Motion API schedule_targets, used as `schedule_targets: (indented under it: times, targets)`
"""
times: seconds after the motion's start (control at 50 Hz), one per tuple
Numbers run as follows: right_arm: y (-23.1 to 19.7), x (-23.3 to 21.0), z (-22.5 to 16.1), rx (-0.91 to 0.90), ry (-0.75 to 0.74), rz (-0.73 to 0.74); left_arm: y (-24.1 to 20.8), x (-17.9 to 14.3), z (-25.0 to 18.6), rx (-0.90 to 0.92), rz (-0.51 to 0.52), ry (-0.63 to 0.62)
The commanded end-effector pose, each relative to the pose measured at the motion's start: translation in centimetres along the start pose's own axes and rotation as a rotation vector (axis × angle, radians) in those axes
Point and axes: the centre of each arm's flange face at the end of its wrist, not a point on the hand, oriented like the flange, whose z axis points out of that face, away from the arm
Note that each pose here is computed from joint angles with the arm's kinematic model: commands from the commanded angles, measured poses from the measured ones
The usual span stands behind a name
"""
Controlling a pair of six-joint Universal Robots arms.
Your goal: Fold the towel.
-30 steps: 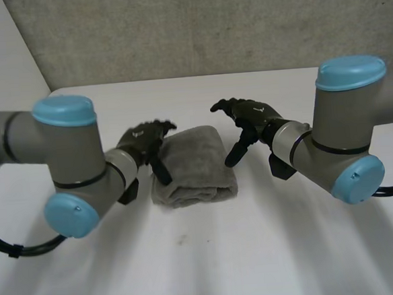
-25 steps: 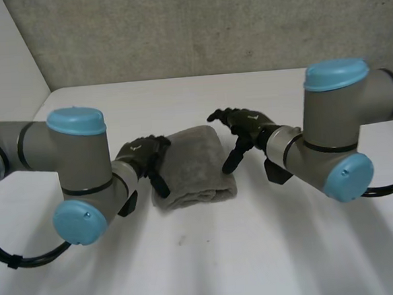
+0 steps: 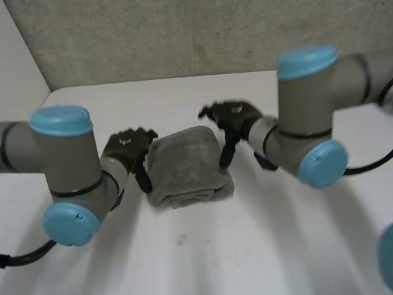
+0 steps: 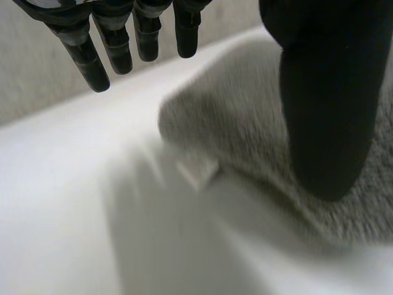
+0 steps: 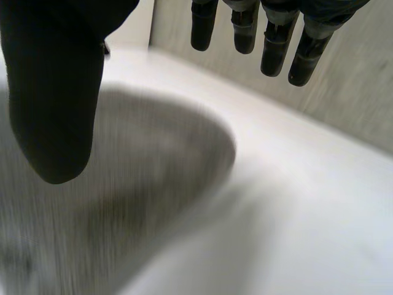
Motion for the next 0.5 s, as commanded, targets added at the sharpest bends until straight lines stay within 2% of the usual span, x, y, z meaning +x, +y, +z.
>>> schedule_targets:
  times: [0.02, 0.16, 0.2, 0.3, 0.5]
  targets:
    - [-9.0, 1.1, -5.7, 0.237, 0.026, 0.130, -7.6, 0.3, -4.8, 0.215, -0.010, 0.007]
    - [-11.6, 3.3, -9.7, 0.316, 0.165, 0.139, -12.4, -1.4, -8.6, 0.363, -0.048, -0.029]
    - [-12.1, 4.1, -11.8, 0.333, 0.241, 0.144, -13.8, -3.2, -10.5, 0.390, -0.070, -0.074]
    - [-11.3, 4.9, -14.0, 0.319, 0.330, 0.105, -14.0, -5.5, -12.4, 0.379, -0.102, -0.138]
    - [-8.8, 5.2, -15.6, 0.305, 0.380, 0.017, -12.9, -5.7, -14.9, 0.368, -0.115, -0.147]
